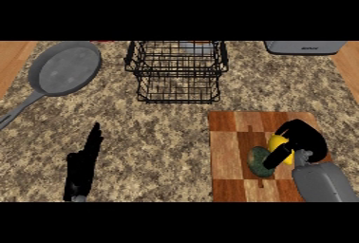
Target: Pick the lemon from the cutting board and place it in the tiered basket
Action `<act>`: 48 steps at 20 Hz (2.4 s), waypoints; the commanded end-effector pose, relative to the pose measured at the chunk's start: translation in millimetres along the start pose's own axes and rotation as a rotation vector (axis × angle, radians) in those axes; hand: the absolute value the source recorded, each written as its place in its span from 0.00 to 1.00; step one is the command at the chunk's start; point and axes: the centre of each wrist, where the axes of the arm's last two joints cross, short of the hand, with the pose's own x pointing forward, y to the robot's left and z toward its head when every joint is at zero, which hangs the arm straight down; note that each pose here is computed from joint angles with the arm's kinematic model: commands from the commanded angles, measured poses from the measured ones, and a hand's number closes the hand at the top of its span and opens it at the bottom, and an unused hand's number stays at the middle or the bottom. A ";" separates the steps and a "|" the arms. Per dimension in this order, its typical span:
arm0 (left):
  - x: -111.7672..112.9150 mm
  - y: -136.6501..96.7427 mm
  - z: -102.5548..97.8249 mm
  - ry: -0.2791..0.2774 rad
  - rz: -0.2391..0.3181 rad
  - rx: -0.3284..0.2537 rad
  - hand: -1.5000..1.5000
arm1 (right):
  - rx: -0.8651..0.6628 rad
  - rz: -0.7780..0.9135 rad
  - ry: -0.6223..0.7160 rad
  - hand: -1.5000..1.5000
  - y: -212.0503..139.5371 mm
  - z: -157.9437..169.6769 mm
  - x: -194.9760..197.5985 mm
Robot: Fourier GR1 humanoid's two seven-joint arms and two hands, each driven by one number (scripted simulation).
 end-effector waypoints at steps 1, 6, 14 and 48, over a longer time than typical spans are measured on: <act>-15.7 7.7 19.3 0.008 -0.019 0.000 0.50 | 0.008 0.022 -0.014 1.00 7.8 -0.6 -0.3; -12.8 33.1 -5.0 0.009 0.027 -0.015 0.50 | -0.129 0.159 -0.061 1.00 22.8 -22.8 4.3; 3.0 -6.8 0.3 -0.010 -0.007 -0.032 0.50 | -0.085 0.266 -0.588 1.00 3.3 5.7 39.0; -9.7 -1.0 -2.4 0.011 0.005 -0.029 0.50 | -0.441 -0.338 -0.952 1.00 -237.4 172.7 122.9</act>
